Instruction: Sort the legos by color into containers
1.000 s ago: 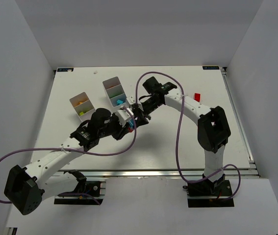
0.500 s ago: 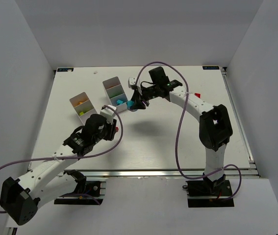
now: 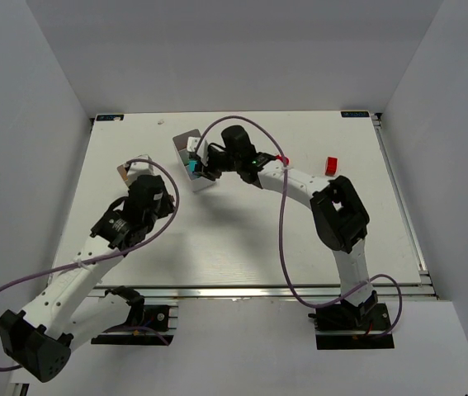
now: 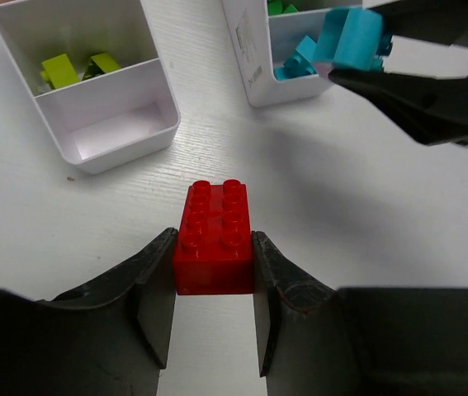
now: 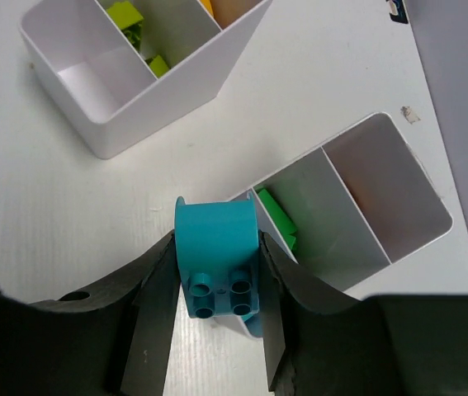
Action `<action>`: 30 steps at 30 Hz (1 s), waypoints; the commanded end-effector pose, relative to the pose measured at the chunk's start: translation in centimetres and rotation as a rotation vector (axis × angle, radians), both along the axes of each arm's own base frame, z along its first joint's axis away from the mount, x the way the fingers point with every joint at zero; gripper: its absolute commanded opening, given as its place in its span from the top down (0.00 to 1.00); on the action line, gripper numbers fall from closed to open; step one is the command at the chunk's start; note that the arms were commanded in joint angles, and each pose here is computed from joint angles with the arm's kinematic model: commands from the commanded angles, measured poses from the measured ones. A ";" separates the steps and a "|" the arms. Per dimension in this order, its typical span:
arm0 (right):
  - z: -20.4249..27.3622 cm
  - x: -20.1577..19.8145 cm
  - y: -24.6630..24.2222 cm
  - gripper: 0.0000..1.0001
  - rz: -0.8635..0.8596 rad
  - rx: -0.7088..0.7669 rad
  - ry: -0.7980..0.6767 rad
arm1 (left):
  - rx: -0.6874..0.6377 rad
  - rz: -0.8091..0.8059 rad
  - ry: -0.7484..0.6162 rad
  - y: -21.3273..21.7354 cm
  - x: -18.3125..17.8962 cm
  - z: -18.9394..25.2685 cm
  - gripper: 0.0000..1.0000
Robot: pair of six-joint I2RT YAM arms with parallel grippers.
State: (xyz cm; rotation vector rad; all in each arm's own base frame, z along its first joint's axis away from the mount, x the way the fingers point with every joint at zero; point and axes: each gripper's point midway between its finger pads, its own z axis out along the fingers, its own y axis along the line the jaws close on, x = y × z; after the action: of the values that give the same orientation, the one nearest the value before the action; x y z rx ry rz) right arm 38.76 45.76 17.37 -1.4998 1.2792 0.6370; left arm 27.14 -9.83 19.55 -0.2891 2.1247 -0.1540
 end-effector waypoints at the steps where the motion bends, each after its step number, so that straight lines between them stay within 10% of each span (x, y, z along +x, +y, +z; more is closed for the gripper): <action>1: 1.0 3.0 0.5 1.00 -0.050 0.014 -0.158 | -0.086 0.088 -0.001 0.7 0.4 1.6 1.00; 17: -1.3 6.0 0.6 0.86 -0.130 -0.085 -0.268 | -0.111 0.122 -0.027 2.0 -0.1 2.6 1.00; 30: -3.6 5.3 0.3 0.40 -0.095 -0.153 -0.244 | -0.117 0.134 -0.027 2.4 -0.5 2.5 1.00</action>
State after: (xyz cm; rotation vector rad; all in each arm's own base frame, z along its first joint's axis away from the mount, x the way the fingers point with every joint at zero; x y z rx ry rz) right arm 43.94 45.42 13.19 -1.5684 1.2458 0.2953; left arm 26.83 -7.74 21.44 -0.4763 2.0866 -0.1929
